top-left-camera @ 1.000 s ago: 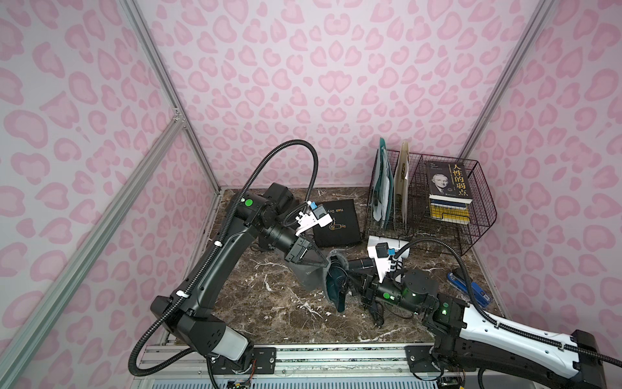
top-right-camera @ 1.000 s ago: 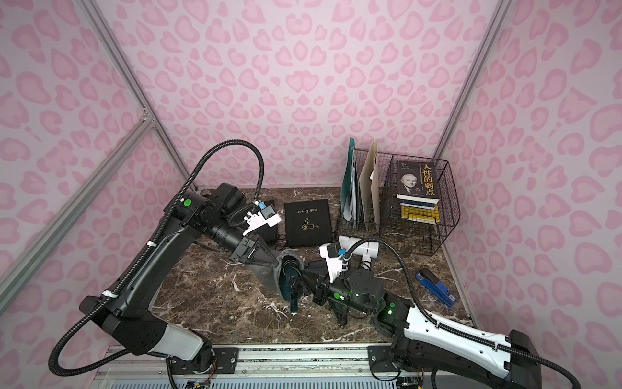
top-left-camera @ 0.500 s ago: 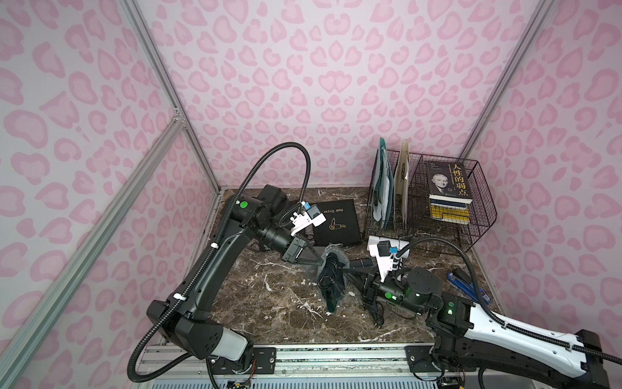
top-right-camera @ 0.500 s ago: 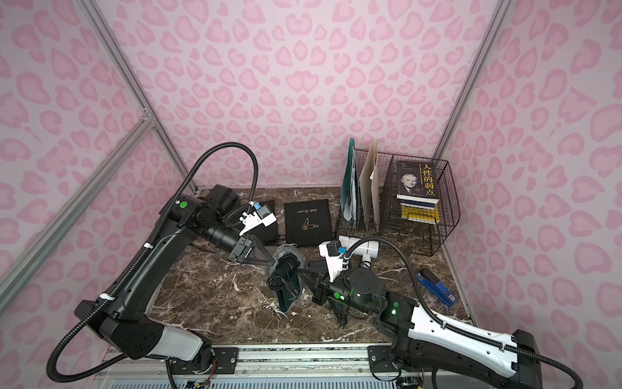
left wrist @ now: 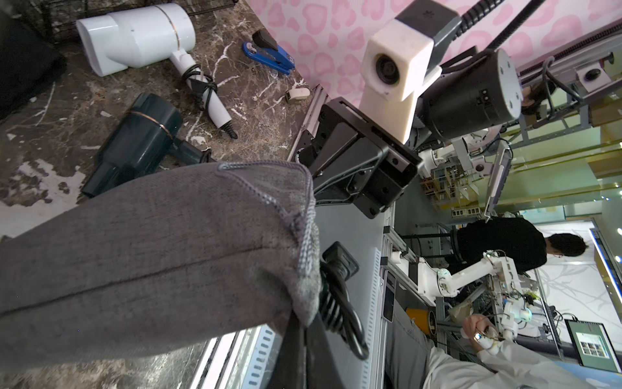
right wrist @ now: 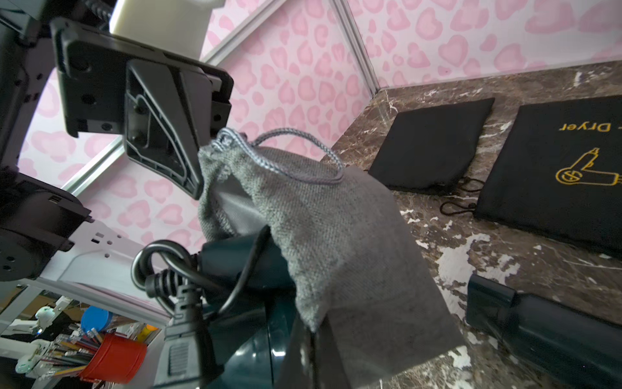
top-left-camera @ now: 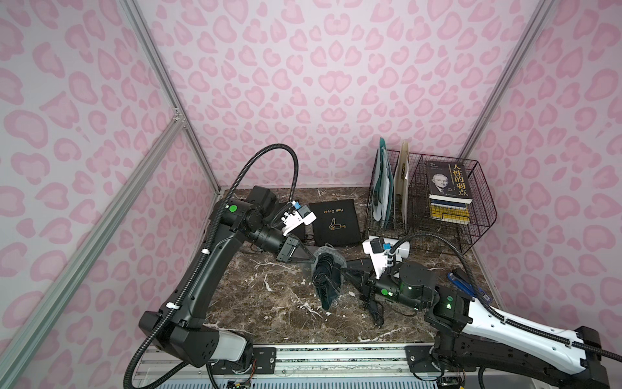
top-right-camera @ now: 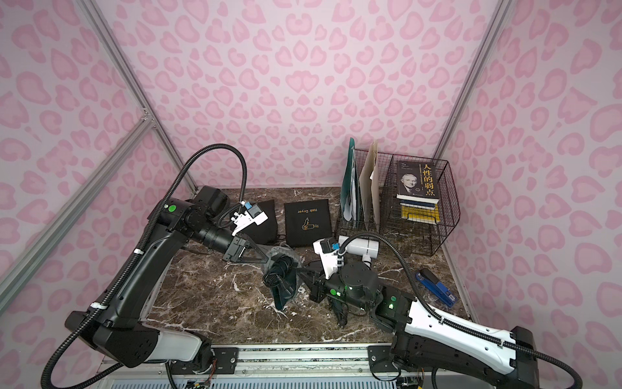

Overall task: Pack away hair dryers
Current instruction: Adjust the drawstring bag.

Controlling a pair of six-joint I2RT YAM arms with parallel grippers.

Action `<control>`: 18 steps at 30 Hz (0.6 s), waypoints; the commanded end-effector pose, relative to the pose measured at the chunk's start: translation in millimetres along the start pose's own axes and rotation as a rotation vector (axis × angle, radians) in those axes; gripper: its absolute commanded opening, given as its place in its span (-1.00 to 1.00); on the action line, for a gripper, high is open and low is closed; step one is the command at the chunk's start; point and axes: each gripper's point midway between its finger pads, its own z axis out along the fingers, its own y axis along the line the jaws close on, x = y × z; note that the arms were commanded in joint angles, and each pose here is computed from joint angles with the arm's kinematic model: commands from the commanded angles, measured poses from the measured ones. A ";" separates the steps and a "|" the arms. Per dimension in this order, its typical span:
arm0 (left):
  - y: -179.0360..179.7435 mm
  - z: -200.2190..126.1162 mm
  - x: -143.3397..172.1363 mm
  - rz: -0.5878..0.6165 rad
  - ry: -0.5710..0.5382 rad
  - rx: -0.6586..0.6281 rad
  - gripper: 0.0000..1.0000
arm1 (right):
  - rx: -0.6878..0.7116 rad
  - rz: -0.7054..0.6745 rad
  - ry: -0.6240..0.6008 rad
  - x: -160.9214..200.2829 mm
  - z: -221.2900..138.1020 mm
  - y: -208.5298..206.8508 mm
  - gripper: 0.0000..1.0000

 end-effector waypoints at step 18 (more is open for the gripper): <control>41.6 -17.7 11.1 -0.110 0.022 -0.209 -0.97 | -0.179 0.009 0.206 2.2 16.7 22.8 -1.00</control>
